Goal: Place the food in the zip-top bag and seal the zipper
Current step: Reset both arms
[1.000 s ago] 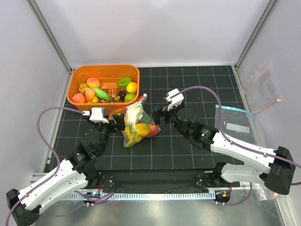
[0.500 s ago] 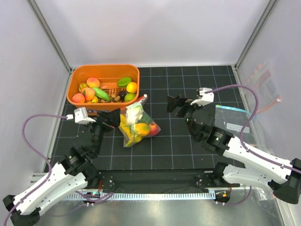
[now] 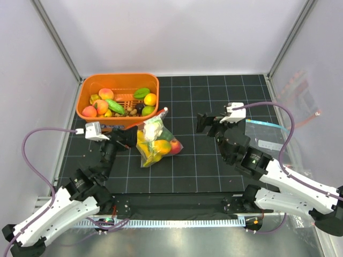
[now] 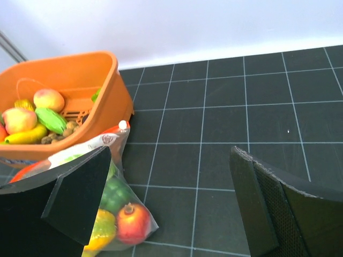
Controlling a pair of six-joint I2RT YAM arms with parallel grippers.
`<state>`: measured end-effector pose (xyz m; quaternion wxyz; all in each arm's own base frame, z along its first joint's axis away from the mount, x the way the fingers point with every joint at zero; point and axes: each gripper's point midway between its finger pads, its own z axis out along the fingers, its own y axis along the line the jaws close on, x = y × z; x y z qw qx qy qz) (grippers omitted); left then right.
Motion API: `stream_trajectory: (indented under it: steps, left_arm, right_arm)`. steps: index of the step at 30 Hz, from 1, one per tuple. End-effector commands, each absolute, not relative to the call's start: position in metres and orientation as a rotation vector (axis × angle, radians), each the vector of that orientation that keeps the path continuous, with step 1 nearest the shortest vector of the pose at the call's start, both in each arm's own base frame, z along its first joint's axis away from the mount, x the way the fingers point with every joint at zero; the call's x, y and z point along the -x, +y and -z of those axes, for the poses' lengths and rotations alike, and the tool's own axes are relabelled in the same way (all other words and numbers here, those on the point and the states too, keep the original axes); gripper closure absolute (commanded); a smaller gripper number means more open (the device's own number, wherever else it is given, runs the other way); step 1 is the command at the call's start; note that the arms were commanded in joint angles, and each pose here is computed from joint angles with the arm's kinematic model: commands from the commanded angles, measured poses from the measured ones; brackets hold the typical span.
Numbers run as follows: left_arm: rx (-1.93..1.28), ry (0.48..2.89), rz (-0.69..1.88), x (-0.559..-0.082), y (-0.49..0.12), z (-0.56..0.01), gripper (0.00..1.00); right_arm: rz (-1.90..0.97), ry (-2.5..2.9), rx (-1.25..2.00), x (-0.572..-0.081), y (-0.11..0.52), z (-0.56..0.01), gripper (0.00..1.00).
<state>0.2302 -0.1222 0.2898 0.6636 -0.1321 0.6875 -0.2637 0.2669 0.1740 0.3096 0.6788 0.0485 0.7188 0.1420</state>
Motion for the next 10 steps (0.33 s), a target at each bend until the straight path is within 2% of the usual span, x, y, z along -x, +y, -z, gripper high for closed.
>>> stream_trajectory:
  steps: [1, 10]
  left_arm:
    - [0.227, 1.513, 0.572, -0.228, -0.121, -0.290, 0.00]
    - [0.213, 1.505, 0.570, -0.226, -0.119, -0.290, 0.00]
  right_arm:
    - [-0.349, 1.571, -0.076, -0.268, 0.181, -0.321, 0.00]
    - [-0.355, 1.595, -0.023, -0.270, 0.192, -0.312, 0.00]
